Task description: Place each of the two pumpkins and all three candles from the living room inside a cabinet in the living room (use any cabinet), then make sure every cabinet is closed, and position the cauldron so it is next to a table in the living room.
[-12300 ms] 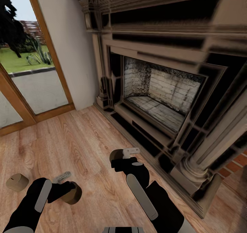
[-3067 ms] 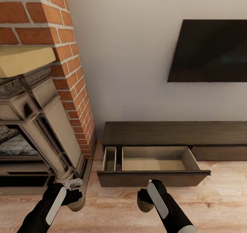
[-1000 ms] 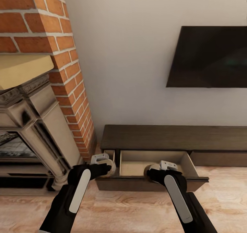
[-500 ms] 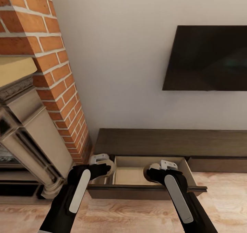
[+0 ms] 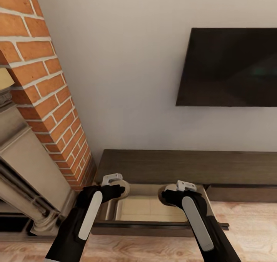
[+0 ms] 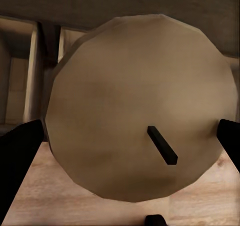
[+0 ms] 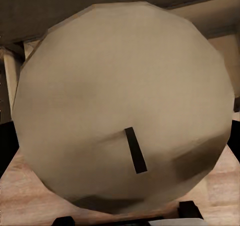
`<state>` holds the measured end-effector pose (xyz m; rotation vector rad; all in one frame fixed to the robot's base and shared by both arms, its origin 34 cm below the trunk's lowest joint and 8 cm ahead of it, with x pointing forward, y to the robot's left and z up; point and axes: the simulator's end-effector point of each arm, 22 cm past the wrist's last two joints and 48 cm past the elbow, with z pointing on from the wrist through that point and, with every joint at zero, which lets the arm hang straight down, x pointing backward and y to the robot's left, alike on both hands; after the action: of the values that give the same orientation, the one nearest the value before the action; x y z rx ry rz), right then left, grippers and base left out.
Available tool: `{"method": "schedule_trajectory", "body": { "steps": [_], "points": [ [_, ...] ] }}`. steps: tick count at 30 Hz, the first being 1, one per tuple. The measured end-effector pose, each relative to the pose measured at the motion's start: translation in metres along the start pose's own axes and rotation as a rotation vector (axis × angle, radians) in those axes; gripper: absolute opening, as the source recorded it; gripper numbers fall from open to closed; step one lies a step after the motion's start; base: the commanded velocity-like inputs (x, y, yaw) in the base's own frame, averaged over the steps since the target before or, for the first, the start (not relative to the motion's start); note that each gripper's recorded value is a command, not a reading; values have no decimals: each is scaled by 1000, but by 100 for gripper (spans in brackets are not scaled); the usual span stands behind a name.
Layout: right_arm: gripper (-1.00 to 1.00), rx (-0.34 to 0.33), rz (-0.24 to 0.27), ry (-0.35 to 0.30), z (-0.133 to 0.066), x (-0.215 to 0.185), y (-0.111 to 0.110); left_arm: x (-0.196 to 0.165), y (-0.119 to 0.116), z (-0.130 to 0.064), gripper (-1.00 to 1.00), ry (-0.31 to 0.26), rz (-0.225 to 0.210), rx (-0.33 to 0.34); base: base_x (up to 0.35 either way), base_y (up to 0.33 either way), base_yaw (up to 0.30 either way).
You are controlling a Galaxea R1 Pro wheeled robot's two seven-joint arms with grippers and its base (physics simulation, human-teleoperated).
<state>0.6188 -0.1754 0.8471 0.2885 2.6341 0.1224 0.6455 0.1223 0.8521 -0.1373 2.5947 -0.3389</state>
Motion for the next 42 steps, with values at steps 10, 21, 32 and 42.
{"method": "schedule_trajectory", "body": {
  "steps": [10, 21, 32, 42],
  "points": [
    [-100, -37, -6, 104, 28, 16, 53, 12, 22, 16, -100, -3, -28, -102, 7, -7, 0],
    [-100, 8, 21, 114, 54, 17, 51, 28, 32, 44, -100, -33, -81, -170, 0, 0, 0],
    [-100, 30, 9, 70, 63, 12, 51, 36, 29, 51, -100, -33, -71, -171, 56, -73, 0],
    [-100, 35, 15, 66, 65, 12, 49, 45, 24, 54, -100, 1, -46, -168, 124, -88, 0]
  ]
}}
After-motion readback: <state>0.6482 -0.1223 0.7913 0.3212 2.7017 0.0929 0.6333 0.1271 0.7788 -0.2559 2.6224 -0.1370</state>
